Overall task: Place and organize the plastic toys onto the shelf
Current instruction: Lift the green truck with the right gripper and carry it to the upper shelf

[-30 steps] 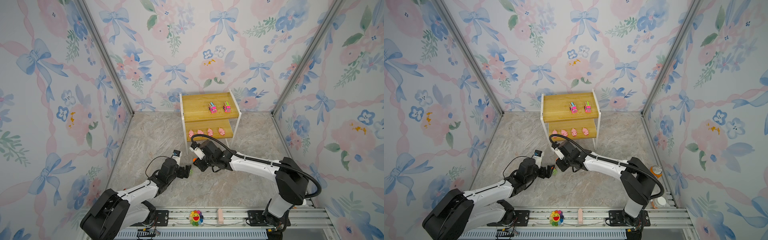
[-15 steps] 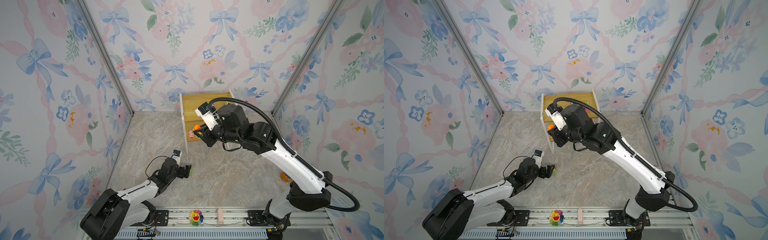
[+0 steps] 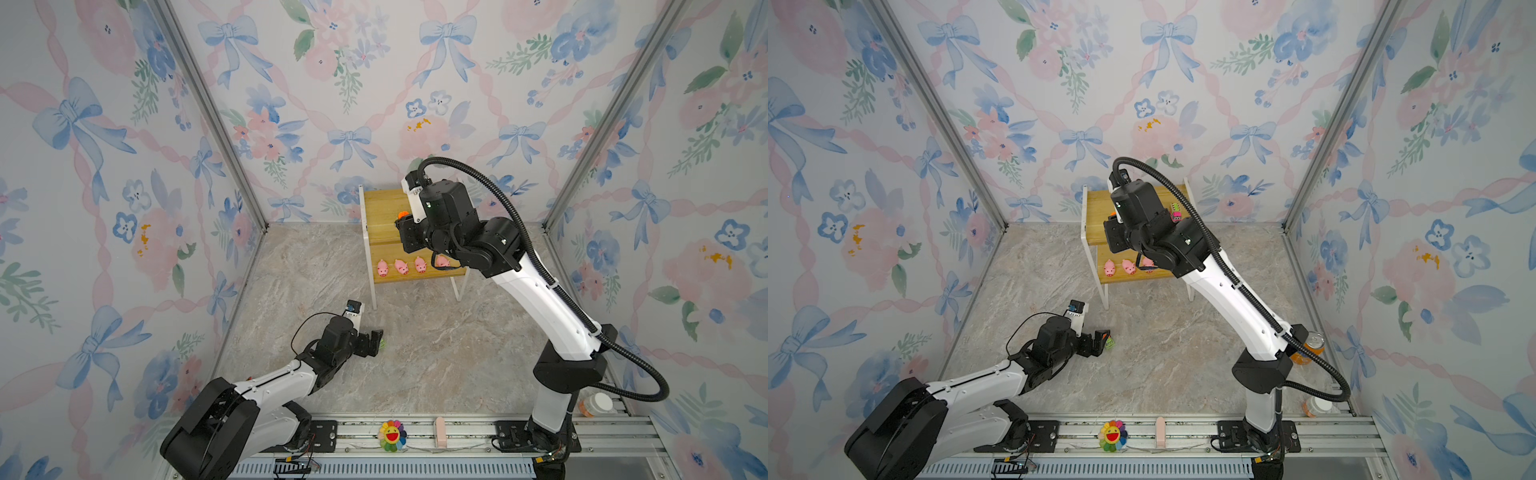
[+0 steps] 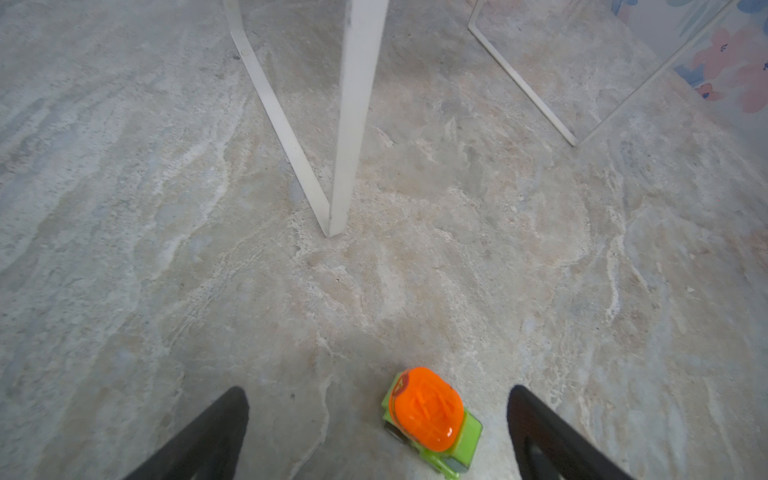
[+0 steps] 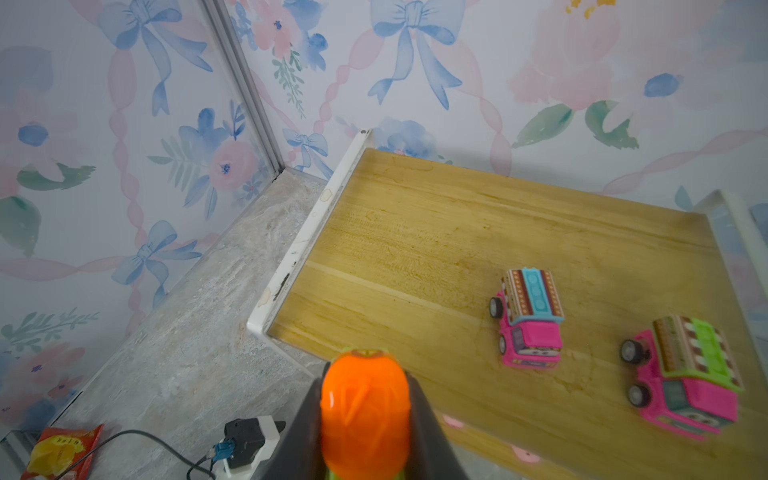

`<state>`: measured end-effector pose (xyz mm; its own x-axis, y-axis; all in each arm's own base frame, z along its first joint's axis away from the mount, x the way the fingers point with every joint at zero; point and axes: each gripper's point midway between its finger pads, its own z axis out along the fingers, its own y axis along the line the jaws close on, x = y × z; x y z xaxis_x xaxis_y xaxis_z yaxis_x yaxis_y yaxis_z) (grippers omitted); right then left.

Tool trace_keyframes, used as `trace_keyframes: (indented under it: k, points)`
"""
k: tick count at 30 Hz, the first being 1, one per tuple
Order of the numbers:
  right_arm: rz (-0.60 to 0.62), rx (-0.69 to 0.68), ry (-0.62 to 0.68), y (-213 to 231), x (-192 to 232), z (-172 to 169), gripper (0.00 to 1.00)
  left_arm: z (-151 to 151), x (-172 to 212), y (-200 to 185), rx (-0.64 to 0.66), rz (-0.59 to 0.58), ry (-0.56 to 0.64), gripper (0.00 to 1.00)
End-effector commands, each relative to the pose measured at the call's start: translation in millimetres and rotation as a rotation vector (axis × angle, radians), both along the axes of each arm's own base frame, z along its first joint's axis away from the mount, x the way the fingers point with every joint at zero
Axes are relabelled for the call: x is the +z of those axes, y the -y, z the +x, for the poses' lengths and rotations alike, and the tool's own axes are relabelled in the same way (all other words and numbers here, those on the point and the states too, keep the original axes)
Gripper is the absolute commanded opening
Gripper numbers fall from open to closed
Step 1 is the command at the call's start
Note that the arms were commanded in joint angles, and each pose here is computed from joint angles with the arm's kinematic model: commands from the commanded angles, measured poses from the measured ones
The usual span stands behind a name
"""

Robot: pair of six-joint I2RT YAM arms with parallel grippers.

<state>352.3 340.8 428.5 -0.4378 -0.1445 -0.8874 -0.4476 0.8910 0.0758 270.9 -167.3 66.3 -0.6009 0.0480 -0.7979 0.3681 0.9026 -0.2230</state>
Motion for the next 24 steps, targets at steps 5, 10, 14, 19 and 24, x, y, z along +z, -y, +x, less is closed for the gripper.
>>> trace_keyframes:
  k: [5, 10, 14, 19, 24]
  points:
    - [0.062, -0.105, 0.020, 11.9, 6.3, 27.7, 0.24, -1.2, -0.3, -0.3, -0.014, 0.002, -0.001, 0.98]
    - [0.058, -0.138, -0.013, 17.5, -7.6, 40.3, 0.24, -0.2, -0.4, 0.0, -0.014, 0.006, -0.001, 0.98]
    - [0.066, -0.140, -0.024, 13.5, -15.7, 45.5, 0.25, -0.5, -0.5, 0.3, -0.017, 0.007, -0.001, 0.98]
    - [0.077, -0.131, -0.038, 5.2, -23.5, 53.7, 0.25, -0.8, 0.2, 0.9, -0.020, 0.004, 0.000, 0.98]
    - [0.082, -0.123, -0.050, -0.5, -29.5, 59.7, 0.26, -0.7, 0.5, -0.3, -0.014, 0.003, 0.002, 0.98]
